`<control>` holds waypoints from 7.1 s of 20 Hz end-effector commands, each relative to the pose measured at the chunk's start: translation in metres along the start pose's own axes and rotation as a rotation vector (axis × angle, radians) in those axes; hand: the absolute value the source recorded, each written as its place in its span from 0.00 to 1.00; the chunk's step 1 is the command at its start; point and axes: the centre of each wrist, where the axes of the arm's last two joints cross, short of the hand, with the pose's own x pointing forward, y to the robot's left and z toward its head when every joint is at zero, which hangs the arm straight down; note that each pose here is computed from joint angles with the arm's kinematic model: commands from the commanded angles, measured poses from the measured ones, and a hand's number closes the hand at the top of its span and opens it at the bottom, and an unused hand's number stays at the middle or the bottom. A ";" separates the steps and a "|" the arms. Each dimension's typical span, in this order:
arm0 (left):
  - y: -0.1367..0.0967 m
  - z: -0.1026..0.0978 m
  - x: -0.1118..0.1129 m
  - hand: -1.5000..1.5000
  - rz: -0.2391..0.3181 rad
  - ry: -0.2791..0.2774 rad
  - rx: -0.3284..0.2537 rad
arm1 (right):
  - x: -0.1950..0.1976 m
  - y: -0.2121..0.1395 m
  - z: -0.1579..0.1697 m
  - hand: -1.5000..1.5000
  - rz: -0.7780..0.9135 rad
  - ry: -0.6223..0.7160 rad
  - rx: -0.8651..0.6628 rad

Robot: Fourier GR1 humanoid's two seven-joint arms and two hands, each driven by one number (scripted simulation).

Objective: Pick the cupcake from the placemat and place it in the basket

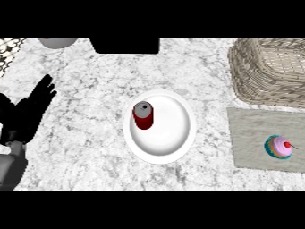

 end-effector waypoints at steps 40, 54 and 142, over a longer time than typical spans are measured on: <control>-0.015 -0.019 0.007 0.50 0.009 0.008 0.000 | -0.135 0.229 -0.078 0.00 -0.238 -0.156 0.089; 0.001 -0.005 -0.011 0.50 0.000 0.000 0.016 | -0.138 0.225 -0.079 0.00 -0.294 -0.257 0.101; -0.001 0.008 -0.013 0.50 -0.013 -0.014 0.011 | 0.039 0.055 -0.141 1.00 -0.315 0.474 -0.961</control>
